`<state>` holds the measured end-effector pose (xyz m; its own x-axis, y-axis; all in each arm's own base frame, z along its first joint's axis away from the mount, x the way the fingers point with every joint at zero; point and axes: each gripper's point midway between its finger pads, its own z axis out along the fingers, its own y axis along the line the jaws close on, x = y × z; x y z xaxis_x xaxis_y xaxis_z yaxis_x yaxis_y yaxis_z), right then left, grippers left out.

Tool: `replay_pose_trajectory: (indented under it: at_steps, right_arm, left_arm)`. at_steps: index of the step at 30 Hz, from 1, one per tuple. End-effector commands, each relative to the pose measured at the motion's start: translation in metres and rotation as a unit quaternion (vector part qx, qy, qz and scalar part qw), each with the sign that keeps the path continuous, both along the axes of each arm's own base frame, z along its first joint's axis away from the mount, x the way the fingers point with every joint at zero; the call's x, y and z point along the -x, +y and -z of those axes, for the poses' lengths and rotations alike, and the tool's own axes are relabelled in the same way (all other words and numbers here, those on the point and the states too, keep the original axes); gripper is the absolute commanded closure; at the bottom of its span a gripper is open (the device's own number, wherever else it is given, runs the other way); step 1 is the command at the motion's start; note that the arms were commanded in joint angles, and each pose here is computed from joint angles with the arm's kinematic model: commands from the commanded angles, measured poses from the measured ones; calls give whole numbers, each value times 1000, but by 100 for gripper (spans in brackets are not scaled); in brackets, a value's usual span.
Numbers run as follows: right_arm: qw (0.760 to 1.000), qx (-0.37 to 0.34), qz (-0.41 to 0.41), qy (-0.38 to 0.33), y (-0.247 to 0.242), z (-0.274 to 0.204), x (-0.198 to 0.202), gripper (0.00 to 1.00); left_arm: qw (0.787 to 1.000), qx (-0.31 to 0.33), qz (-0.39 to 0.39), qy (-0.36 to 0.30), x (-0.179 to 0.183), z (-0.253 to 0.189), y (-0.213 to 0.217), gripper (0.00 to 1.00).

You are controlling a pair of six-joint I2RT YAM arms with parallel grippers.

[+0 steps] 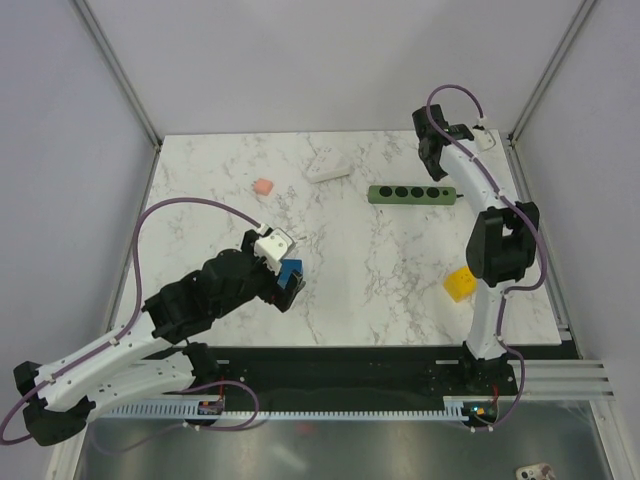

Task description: Insert the plug

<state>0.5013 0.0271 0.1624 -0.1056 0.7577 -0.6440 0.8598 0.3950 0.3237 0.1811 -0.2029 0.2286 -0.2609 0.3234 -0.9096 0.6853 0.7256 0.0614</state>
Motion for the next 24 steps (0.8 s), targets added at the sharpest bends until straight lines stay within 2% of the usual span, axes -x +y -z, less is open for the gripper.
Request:
replay_pose_trajectory:
  at_steps: [1, 5, 24]
  right_arm:
    - [996, -32, 88, -9, -7, 8, 5, 100]
    - [990, -67, 121, -23, 0, 16, -3, 100]
    - [987, -62, 145, -12, -7, 45, -18, 100]
  left_arm:
    - [1000, 2, -2, -26, -6, -8, -2, 0]
    - [999, 7, -8, -32, -7, -11, 1, 0]
    - [999, 2, -12, -33, -9, -8, 2, 0]
